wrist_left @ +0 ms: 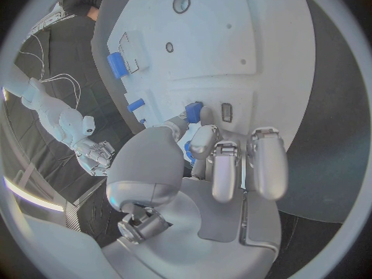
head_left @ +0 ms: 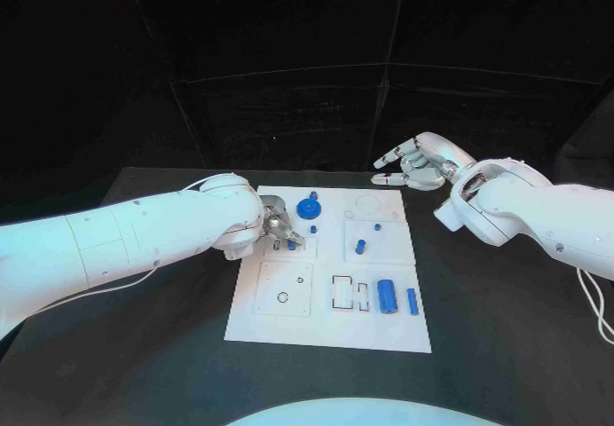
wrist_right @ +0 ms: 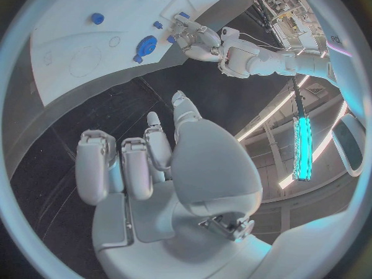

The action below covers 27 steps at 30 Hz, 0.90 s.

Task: Assemble the parts on the task board

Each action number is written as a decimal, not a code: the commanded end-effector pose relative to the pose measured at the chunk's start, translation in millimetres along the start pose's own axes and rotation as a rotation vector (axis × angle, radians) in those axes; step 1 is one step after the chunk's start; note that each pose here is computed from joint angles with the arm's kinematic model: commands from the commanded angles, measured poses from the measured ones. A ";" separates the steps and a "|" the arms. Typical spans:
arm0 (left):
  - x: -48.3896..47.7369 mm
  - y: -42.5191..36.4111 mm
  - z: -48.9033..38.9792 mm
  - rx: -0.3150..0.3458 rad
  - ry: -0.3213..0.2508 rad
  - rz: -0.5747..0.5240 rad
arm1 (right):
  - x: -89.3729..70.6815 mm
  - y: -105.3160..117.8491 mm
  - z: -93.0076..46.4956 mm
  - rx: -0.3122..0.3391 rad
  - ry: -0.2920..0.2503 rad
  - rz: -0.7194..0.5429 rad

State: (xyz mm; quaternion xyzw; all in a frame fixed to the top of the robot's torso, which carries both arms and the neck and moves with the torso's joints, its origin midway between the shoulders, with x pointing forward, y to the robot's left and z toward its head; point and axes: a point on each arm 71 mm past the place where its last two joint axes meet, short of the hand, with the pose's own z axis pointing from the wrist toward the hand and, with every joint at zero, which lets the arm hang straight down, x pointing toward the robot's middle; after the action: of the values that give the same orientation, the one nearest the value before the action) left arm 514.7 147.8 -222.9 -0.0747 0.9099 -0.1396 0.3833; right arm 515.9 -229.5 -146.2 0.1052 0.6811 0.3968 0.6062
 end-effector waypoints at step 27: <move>2.1 3.6 1.0 -0.022 0.010 0.006 | 0.3 1.9 0.7 -0.011 0.010 0.000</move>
State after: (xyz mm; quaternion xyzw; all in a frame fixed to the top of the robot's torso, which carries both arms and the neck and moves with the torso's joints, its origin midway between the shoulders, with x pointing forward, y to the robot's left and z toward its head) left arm 513.9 149.6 -226.1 -0.0753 0.9132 -0.1316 0.3782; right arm 515.9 -229.3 -146.4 0.1043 0.6818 0.3975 0.6052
